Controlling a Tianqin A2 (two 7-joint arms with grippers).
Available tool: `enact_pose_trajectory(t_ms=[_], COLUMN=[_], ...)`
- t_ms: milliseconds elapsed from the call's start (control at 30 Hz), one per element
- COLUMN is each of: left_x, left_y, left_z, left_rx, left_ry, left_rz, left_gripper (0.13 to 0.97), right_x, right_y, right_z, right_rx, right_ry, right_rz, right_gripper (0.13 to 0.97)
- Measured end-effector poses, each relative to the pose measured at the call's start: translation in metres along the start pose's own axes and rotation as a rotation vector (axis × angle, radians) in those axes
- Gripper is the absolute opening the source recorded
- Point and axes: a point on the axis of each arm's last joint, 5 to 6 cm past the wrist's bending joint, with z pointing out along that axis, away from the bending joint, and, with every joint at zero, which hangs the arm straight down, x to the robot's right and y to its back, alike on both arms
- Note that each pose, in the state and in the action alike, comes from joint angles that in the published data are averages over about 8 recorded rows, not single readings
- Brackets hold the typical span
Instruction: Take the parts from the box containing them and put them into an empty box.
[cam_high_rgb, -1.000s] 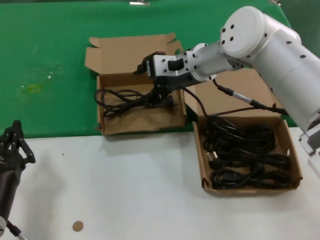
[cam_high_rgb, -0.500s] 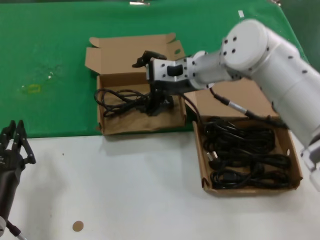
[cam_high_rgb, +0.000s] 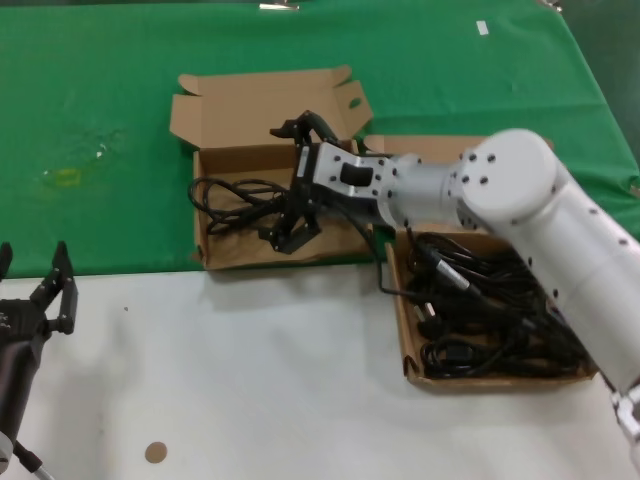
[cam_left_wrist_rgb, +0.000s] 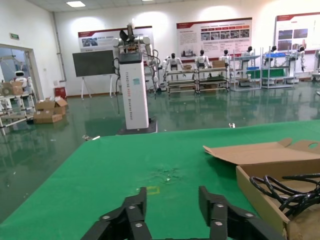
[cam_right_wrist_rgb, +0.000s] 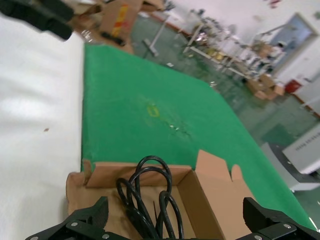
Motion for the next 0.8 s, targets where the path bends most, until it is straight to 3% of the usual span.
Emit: enact_pose_trajectory(t_ms=[333,600,800], left_x=[0.0,0.0,0.0], left_y=[0.0,0.0,0.0], left_z=[0.0,0.0,0.0], left_rx=[0.0,0.0,0.0], left_ry=[0.0,0.0,0.0], left_rz=[0.0,0.0,0.0], left_gripper=[0.455,0.68,0.785], right_x=[-0.037,-0.065,-0.084], right_y=[0.019,0.034,0.045], right_z=[-0.015,-0.033,-0.049], right_rx=[0.05,0.069,0.074], right_ry=[0.131,0.24,0.324], right_rz=[0.173,0.309,0.407], right_gripper=[0.95,0.966,0.966])
